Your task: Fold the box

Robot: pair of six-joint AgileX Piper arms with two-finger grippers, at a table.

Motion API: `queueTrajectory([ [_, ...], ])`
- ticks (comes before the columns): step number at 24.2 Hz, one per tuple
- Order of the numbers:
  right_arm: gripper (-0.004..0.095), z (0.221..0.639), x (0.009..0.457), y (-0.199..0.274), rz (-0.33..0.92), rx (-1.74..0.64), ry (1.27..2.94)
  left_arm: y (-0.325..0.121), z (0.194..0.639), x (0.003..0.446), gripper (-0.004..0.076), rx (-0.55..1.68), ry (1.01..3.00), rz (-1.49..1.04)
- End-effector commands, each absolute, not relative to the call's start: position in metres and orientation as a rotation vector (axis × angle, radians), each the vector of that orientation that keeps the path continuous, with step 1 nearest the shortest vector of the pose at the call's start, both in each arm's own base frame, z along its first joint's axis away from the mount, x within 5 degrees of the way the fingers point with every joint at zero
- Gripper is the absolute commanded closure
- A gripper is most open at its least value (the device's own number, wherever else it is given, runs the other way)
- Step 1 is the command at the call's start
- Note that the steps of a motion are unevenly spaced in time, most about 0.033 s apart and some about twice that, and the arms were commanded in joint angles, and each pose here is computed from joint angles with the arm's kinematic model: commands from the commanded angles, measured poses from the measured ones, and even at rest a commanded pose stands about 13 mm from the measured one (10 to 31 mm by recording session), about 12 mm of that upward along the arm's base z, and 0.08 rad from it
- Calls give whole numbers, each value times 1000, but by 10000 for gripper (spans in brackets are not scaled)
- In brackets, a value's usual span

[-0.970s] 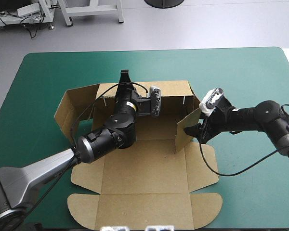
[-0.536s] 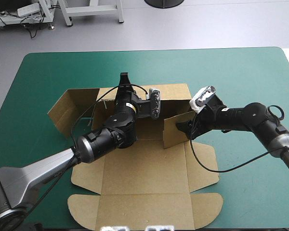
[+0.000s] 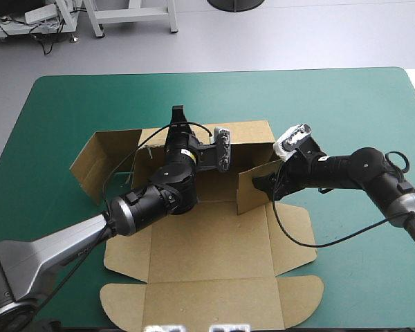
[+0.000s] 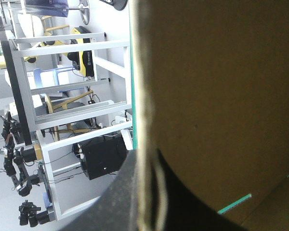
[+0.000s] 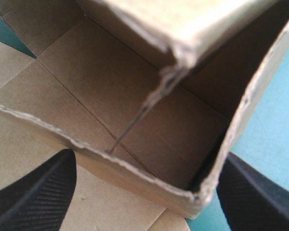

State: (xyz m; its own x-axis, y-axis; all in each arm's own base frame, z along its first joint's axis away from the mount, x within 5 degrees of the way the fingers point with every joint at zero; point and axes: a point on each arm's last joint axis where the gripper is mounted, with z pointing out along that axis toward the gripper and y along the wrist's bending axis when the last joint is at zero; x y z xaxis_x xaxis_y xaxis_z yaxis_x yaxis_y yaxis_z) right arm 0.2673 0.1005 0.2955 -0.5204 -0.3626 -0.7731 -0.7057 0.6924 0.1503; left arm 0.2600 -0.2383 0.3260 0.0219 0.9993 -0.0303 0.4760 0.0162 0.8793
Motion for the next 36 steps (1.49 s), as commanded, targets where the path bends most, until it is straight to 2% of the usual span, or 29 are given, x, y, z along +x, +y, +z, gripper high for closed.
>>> queueTrajectory([
  [1,169,323,261,101,599,-767,2057,-237,354,253,734,1469,1494,849],
  [6,169,328,263,101,583,-709,2035,-241,355,253,734,1449,1481,801],
  [12,169,327,265,98,535,-682,2041,-241,379,256,733,1261,1502,751],
  [16,172,328,267,97,530,-654,2036,-242,376,253,733,1336,1547,711],
  [20,238,328,268,97,522,-652,2034,-241,374,253,733,1349,1568,708],
  [31,239,326,262,100,570,-711,2056,-239,376,254,733,1347,1557,753],
  [34,321,327,262,100,574,-705,2055,-238,375,254,733,1341,1573,758],
  [36,482,327,262,100,574,-705,2055,-237,375,254,733,1339,1580,766],
])
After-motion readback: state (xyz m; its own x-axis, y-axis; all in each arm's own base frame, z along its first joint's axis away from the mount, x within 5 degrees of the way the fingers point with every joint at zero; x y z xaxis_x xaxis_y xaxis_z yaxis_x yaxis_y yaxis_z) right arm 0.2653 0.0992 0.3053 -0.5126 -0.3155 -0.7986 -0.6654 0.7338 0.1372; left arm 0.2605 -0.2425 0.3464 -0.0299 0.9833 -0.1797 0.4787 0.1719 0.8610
